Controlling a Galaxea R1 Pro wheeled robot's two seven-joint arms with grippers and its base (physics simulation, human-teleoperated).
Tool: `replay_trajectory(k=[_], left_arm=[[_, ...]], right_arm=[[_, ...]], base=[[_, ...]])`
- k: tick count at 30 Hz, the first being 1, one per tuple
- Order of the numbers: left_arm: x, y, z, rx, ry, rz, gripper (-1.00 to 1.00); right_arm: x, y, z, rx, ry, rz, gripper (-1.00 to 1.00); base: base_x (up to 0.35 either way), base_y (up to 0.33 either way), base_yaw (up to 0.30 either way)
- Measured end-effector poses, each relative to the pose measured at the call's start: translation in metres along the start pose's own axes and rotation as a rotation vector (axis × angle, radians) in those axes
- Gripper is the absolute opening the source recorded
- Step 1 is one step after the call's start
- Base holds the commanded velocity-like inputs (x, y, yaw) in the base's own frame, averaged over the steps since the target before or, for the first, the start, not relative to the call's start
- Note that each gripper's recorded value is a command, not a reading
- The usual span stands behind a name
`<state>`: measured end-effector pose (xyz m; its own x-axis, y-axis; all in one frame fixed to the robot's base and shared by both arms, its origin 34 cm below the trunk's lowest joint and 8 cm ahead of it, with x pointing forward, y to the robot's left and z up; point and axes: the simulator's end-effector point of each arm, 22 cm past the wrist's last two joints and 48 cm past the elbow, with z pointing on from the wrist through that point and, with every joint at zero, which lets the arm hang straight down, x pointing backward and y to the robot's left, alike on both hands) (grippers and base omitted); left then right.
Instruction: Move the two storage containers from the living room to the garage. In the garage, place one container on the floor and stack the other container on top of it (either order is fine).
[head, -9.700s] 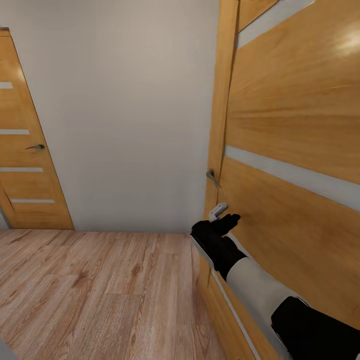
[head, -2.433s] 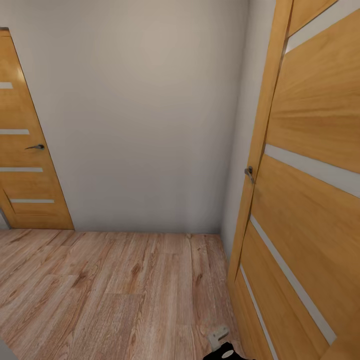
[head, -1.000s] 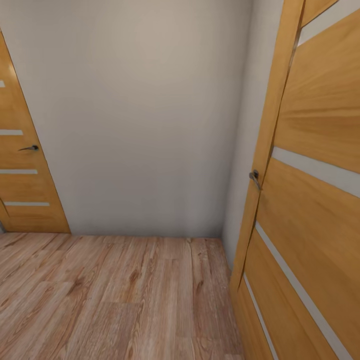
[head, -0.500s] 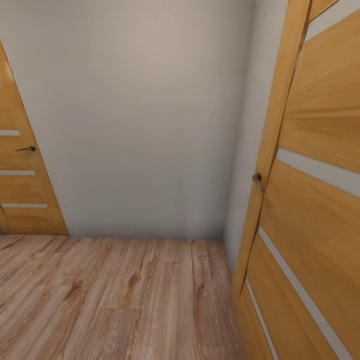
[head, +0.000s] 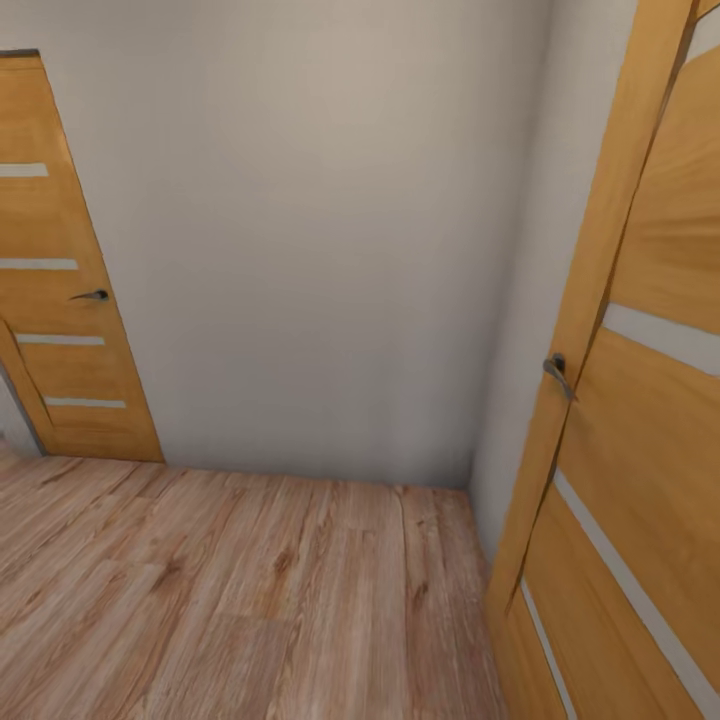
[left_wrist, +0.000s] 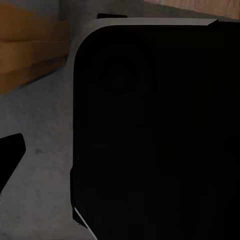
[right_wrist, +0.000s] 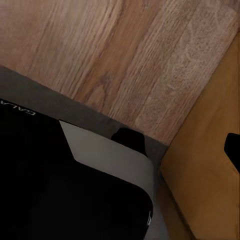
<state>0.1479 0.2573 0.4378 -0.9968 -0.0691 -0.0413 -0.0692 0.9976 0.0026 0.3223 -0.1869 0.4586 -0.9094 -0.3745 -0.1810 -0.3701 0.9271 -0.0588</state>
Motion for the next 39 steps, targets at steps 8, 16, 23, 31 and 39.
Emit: replay_trajectory(k=[8, 16, 23, 31, 39], left_arm=[[0.0002, 0.0002, 0.0000, 0.000, 0.000, 0.001, 1.00], [0.0001, 0.0005, 0.0000, 0.000, 0.000, 0.001, 1.00], [0.0003, 0.0005, 0.0000, 0.000, 0.000, 0.001, 1.00], [0.0001, 0.0004, 0.0000, 0.000, 0.000, 0.001, 1.00], [-0.0002, 0.0007, 0.0001, -0.001, 0.000, 0.000, 1.00]], right_arm=[[-0.0008, 0.0000, 0.0000, 0.000, -0.004, 0.001, 1.00], [-0.0012, -0.0005, 0.0000, 0.002, -0.005, 0.001, 1.00], [-0.0009, -0.0004, -0.0001, 0.002, -0.004, 0.002, 1.00], [0.0007, 0.0002, -0.0001, 0.000, 0.003, 0.001, 1.00], [0.0002, 0.0009, 0.0001, -0.001, 0.002, 0.001, 1.00]], base=[[0.309, 0.000, 0.004], [0.320, 0.000, 0.100], [0.320, 0.000, 0.198], [0.307, 0.000, 0.013], [0.060, 0.000, 0.001]])
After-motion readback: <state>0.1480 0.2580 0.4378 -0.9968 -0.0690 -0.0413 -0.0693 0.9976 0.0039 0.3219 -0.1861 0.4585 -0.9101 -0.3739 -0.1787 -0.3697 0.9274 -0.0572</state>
